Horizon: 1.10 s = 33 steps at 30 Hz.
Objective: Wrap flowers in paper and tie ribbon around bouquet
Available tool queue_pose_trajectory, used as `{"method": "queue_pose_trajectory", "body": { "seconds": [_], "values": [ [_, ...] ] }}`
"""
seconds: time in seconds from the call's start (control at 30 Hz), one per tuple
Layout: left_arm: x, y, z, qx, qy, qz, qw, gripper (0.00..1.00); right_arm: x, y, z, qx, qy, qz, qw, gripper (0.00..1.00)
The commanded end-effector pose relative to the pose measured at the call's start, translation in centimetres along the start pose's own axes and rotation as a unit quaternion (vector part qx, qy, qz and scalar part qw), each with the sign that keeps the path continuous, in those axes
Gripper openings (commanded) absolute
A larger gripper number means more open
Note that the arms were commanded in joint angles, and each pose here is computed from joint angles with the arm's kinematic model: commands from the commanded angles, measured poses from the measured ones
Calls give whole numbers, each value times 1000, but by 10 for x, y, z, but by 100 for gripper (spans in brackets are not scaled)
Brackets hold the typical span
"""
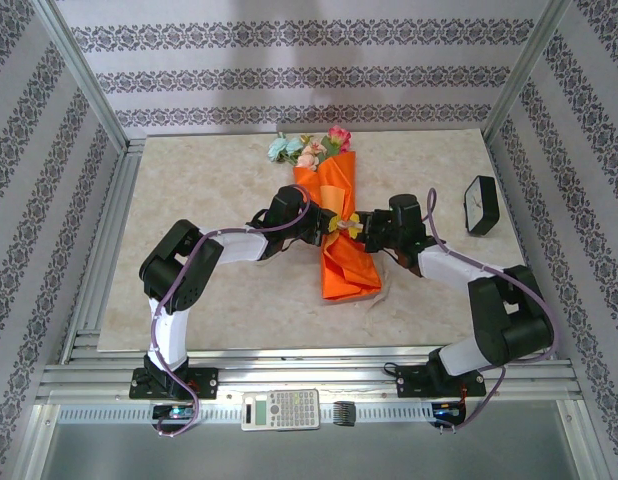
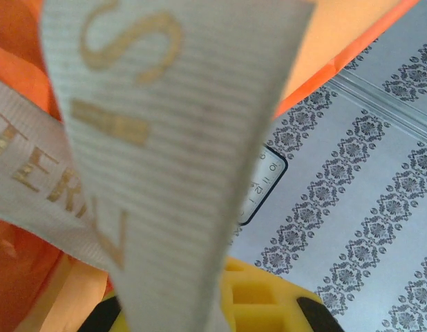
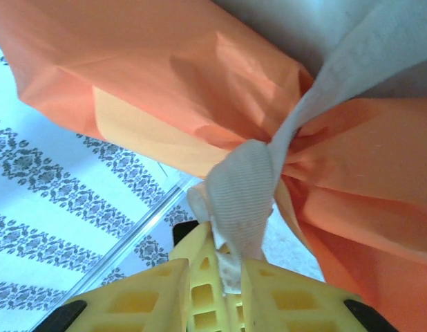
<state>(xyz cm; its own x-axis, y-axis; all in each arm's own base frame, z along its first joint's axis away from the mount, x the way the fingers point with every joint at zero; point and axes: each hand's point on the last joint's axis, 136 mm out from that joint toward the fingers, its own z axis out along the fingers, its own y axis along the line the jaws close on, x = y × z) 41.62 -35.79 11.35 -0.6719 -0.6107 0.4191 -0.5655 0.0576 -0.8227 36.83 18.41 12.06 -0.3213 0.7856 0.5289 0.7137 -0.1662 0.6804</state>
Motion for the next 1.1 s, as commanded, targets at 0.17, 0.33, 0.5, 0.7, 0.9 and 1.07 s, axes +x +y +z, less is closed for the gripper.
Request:
{"method": "queue_pose_trajectory", "body": {
  "seconds": [0.17,0.33,0.5,0.7,0.9,1.07],
  "values": [
    [-4,-6,1,18,2,19,1000,0,-6,28,16,-21,-15,7,1000,26],
    [-4,-6,1,17,0,20,1000,0,-6,28,23,-13,-15,8,1000,25],
    [-4,-7,1,19,0,20,1000,0,-3,8,20,4,-16,20,1000,27],
    [-5,-6,2,18,0,19,1000,0,-3,-1,23,11,-19,26,999,29],
    [-3,-8,2,20,2,20,1000,0,-7,7,30,0,-22,35,999,31],
    [-3,-7,1,18,1,20,1000,0,-1,7,32,3,-15,38,999,31]
  ]
}}
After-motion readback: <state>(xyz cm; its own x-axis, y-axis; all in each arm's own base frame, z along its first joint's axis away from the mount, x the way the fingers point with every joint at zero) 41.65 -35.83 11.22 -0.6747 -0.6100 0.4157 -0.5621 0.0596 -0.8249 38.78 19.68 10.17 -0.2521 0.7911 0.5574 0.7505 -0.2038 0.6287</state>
